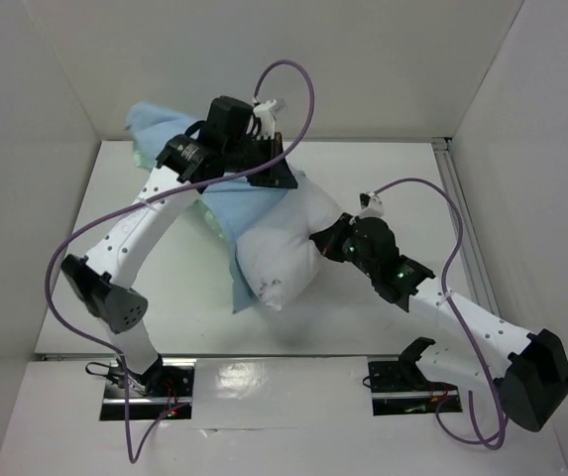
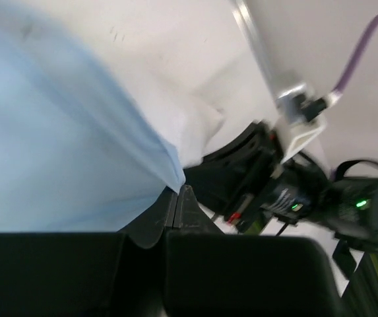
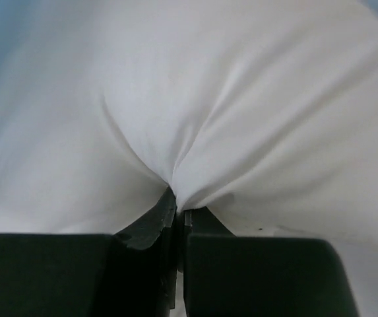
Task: Put the pillow into the pillowcase
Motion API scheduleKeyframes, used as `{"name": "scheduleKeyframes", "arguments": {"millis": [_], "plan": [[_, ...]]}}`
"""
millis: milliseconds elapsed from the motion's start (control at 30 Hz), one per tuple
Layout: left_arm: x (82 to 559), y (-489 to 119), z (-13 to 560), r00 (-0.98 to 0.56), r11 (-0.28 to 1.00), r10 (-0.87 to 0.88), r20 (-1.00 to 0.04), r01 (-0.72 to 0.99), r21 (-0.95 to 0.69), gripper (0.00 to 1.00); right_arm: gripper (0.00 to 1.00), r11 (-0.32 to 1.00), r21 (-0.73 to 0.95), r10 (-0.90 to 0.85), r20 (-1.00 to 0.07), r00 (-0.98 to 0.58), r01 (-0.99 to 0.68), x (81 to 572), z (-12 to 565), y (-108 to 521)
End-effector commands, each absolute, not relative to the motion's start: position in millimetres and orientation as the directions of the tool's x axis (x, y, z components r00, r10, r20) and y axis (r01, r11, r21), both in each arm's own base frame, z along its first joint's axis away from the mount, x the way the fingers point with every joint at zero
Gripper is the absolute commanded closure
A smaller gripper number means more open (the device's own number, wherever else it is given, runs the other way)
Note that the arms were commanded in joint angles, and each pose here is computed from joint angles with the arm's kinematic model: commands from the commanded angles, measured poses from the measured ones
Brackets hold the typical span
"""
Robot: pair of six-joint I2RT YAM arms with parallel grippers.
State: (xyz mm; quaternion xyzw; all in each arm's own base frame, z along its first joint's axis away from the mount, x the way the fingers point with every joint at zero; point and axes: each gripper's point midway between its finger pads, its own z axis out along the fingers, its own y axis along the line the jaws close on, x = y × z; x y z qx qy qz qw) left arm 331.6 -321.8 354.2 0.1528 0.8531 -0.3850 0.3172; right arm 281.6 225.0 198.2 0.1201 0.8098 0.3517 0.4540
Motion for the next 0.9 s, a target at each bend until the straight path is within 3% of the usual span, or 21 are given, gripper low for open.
{"name": "scheduleKeyframes", "arguments": {"millis": [0, 33, 100, 167, 200, 233, 267, 300, 400, 433, 533, 633, 800, 867], "plan": [[272.2, -337.3, 372.8, -0.715, 0.509, 0.043, -0.697, 0.616, -0.601, 1.0, 1.0, 0.707, 0.65, 0.436, -0.71, -0.553, -0.278, 269.7, 224.0, 242.6], [257.8, -326.2, 371.4, -0.717, 0.51, 0.044, -0.696, 0.615, -0.602, 0.88, 1.0, 0.713, 0.646, 0.403, -0.696, -0.595, -0.272, 263.7, 206.5, 244.8], [244.6, -313.5, 334.1, -0.777, 0.564, 0.086, -0.623, 0.554, -0.612, 0.48, 1.0, 0.713, 0.641, 0.368, -0.688, -0.626, -0.285, 257.5, 191.6, 247.9], [241.3, -300.2, 307.4, -0.809, 0.621, 0.117, -0.576, 0.512, -0.593, 0.21, 0.99, 0.714, 0.639, 0.328, -0.666, -0.669, -0.287, 248.0, 178.1, 252.0], [243.7, -292.9, 306.3, -0.803, 0.657, 0.133, -0.581, 0.511, -0.555, 0.16, 0.93, 0.731, 0.623, 0.305, -0.663, -0.683, -0.279, 247.0, 168.8, 250.7], [251.2, -287.8, 309.1, -0.795, 0.679, 0.131, -0.592, 0.507, -0.531, 0.15, 0.81, 0.75, 0.61, 0.284, -0.647, -0.708, -0.256, 242.2, 161.2, 246.8], [257.5, -285.8, 312.3, -0.787, 0.699, 0.132, -0.603, 0.505, -0.506, 0.15, 0.45, 0.774, 0.59, 0.279, -0.641, -0.715, -0.227, 241.5, 153.6, 240.7], [275.2, -286.9, 322.4, -0.756, 0.725, 0.126, -0.642, 0.512, -0.461, 0.18, 0.29, 0.792, 0.575, 0.282, -0.644, -0.711, -0.206, 240.3, 152.1, 233.3], [302.9, -291.9, 327.4, -0.724, 0.772, 0.129, -0.677, 0.502, -0.39, 0.26, 0.13, 0.851, 0.52, 0.351, -0.664, -0.66, -0.07, 234.8, 155.3, 192.2], [324.2, -298.1, 322.4, -0.694, 0.804, 0.148, -0.704, 0.499, -0.323, 0.31, 0.13, 0.845, 0.533, 0.393, -0.66, -0.64, -0.03, 232.6, 160.9, 183.5], [354.5, -308.6, 309.7, -0.664, 0.845, 0.176, -0.727, 0.48, -0.234, 0.32, 0.13, 0.832, 0.55, 0.496, -0.674, -0.547, 0.076, 220.9, 178.3, 145.5], [386.1, -317.4, 297.0, -0.619, 0.9, 0.203, -0.759, 0.423, -0.104, 0.31, 0.2, 0.763, 0.628, 0.619, -0.639, -0.457, 0.154, 213.2, 197.4, 124.2], [364.1, -316.3, 291.4, -0.66, 0.909, 0.194, -0.726, 0.399, -0.119, 0.37, 0.29, 0.795, 0.582, 0.59, -0.675, -0.444, 0.172, 230.0, 212.5, 126.5], [345.3, -320.1, 301.4, -0.642, 0.896, 0.191, -0.742, 0.423, -0.136, 0.37, 0.26, 0.857, 0.488, 0.501, -0.716, -0.486, 0.166, 243.0, 206.8, 130.0]]}}
